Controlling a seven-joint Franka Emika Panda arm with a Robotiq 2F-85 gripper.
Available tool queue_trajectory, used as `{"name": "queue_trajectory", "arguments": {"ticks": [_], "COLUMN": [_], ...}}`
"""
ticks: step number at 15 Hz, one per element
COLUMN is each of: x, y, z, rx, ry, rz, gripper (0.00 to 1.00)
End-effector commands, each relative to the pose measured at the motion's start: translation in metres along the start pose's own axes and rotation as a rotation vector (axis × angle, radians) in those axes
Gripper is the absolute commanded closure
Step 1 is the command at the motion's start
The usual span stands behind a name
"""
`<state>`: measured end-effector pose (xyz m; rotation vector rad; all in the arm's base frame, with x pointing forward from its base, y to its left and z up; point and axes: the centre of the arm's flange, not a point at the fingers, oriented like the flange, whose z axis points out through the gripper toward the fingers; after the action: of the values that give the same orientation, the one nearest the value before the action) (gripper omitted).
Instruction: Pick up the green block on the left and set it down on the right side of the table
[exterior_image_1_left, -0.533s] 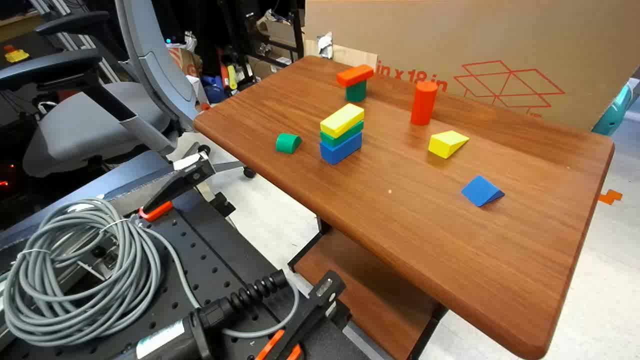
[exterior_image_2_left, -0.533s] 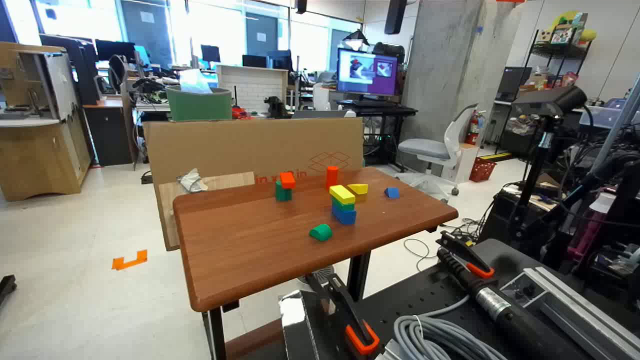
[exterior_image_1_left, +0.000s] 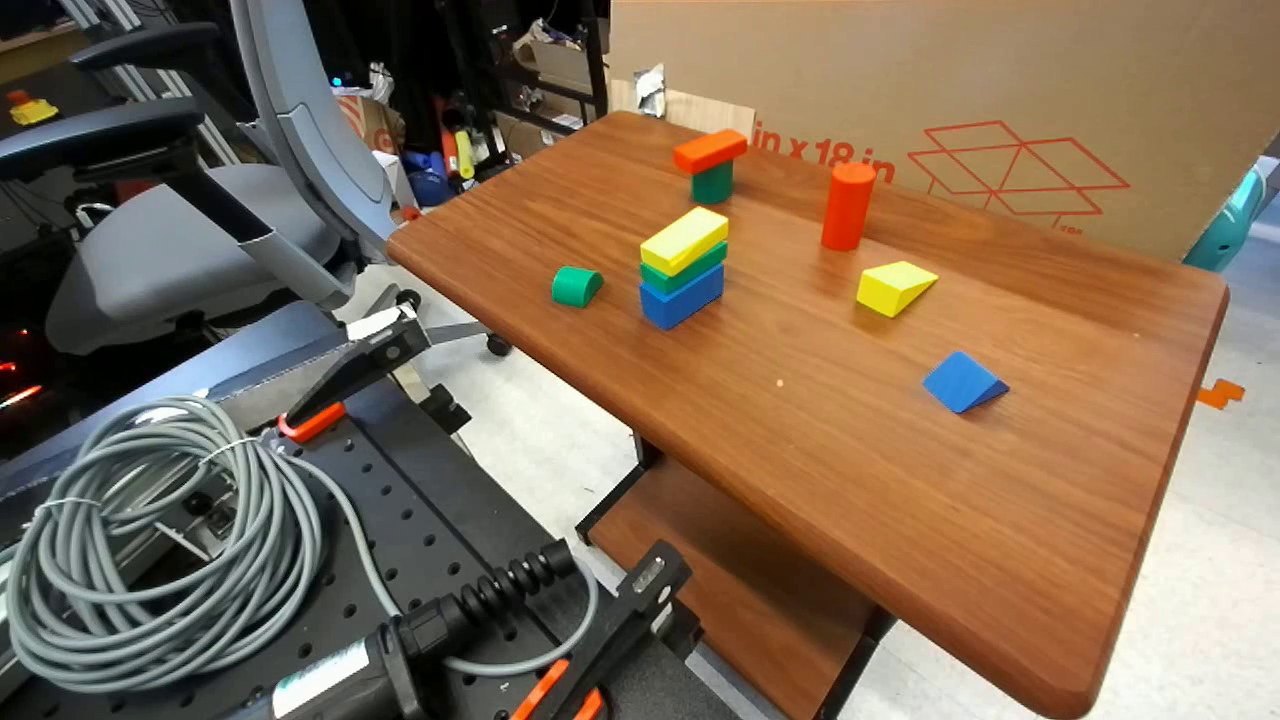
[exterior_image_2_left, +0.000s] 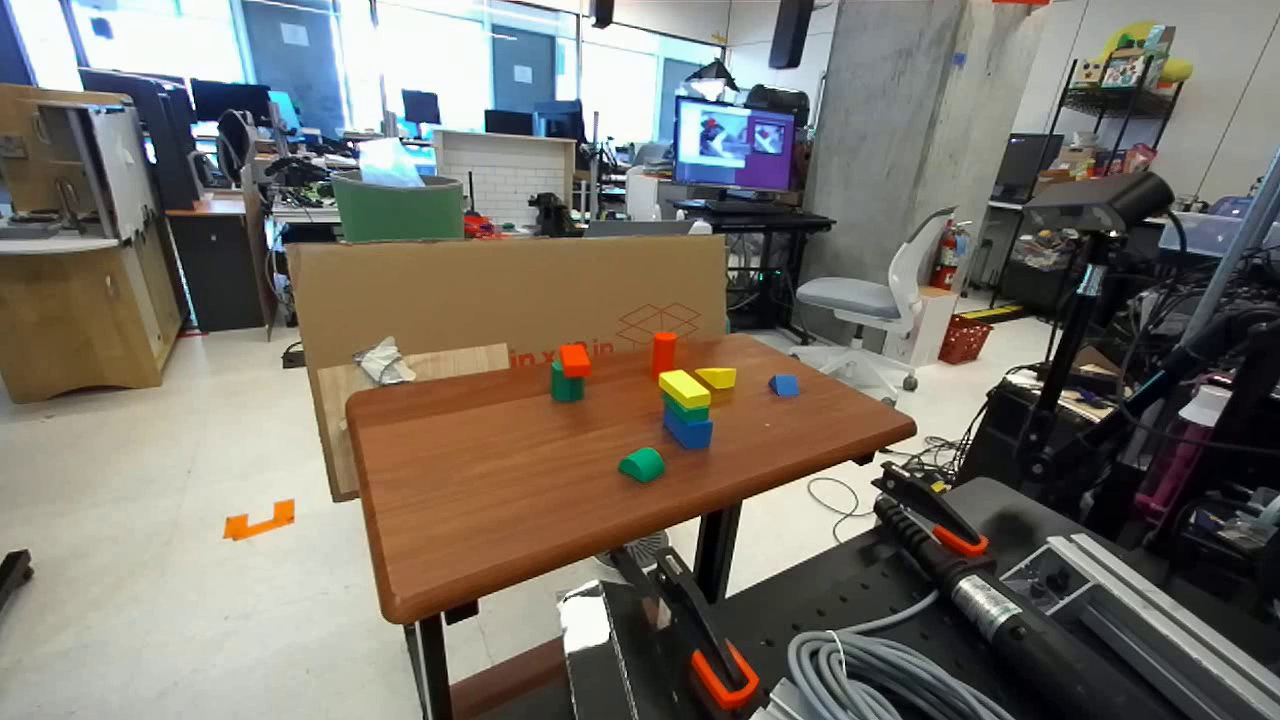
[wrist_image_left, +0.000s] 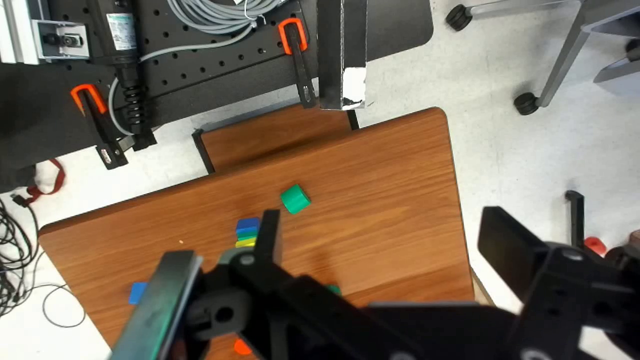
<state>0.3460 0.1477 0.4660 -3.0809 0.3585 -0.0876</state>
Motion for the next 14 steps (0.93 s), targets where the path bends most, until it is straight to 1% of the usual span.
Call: {"name": "queue_trajectory", "arguments": {"ticks": [1, 5, 7, 10, 11, 14], "x": [0.001, 0.017, 0.03, 0.053, 0.06, 0.082], "y": [0.0, -0.001, -0.001, 0.0, -0.002, -0.005], "z": [0.002, 0.017, 0.031, 0.062, 0.073, 0.117], "rx": [0.001, -0.005, -0.015, -0.078, -0.092, -0.121], "ry": [0.002, -0.019, -0.024, -0.055, -0.042, -0.042], "rz": [0.004, -0.019, -0.053, -0.122, -0.149, -0.224], "gripper": [0.0, 0.0, 0.0, 0.0, 0.0, 0.0]}}
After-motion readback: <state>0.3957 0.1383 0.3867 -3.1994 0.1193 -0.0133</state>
